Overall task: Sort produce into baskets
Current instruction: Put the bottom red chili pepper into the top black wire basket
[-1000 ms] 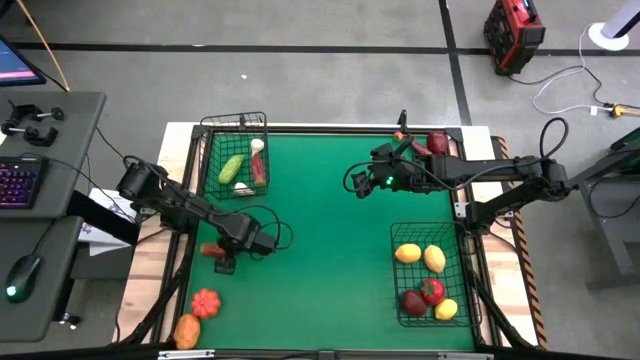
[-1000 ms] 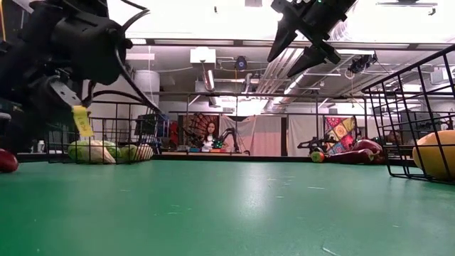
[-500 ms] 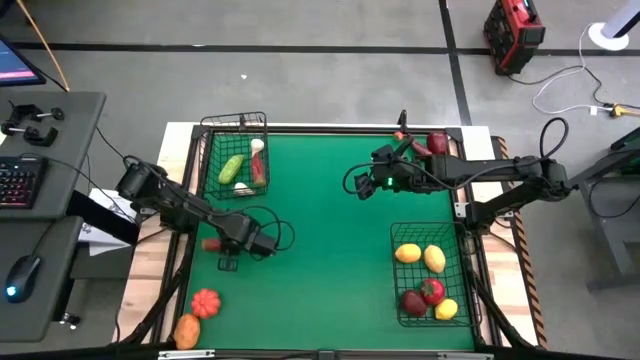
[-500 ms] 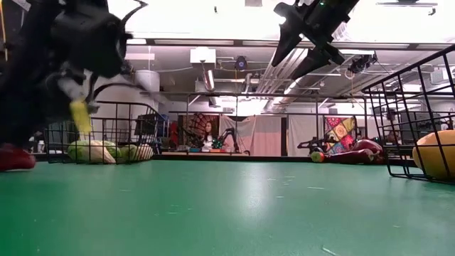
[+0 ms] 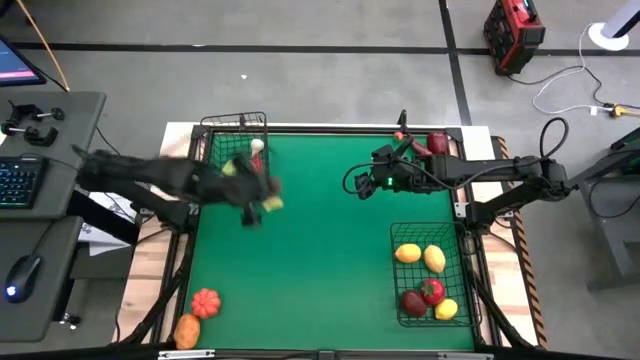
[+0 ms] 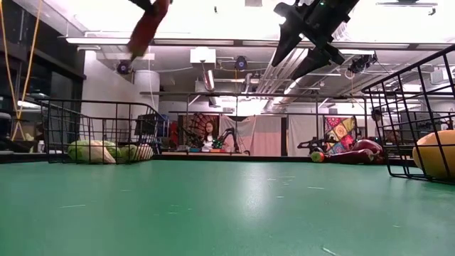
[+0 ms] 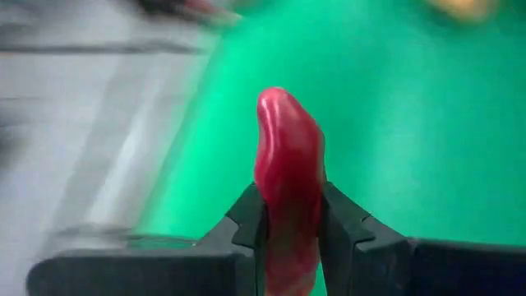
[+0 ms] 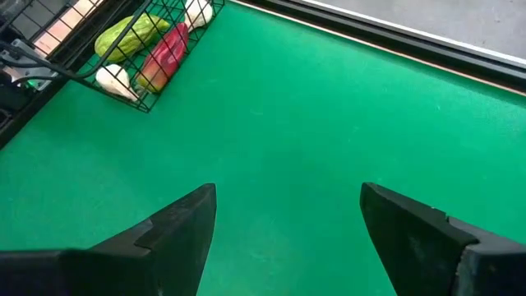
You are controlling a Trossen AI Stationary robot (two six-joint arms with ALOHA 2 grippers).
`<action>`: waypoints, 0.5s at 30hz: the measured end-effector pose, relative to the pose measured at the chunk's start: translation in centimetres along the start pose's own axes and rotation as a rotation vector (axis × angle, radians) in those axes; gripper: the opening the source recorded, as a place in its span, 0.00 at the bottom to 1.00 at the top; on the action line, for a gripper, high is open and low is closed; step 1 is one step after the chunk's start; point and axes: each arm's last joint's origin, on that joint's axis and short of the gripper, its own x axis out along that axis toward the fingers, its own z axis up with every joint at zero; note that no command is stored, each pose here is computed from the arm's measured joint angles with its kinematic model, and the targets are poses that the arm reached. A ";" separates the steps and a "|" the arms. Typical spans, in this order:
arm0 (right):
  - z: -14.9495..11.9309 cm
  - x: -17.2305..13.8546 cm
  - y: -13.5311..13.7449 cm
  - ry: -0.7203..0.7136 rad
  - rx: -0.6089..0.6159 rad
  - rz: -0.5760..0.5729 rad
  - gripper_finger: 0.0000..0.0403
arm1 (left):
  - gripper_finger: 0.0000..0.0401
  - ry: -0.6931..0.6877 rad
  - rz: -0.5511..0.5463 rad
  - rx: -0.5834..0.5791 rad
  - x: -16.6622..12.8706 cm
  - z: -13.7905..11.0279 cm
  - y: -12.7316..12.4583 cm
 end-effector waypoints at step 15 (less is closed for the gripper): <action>0.0 0.0 0.0 0.009 0.021 0.010 0.73 | 0.31 -0.006 0.487 -0.643 -4.8 -7.5 10.7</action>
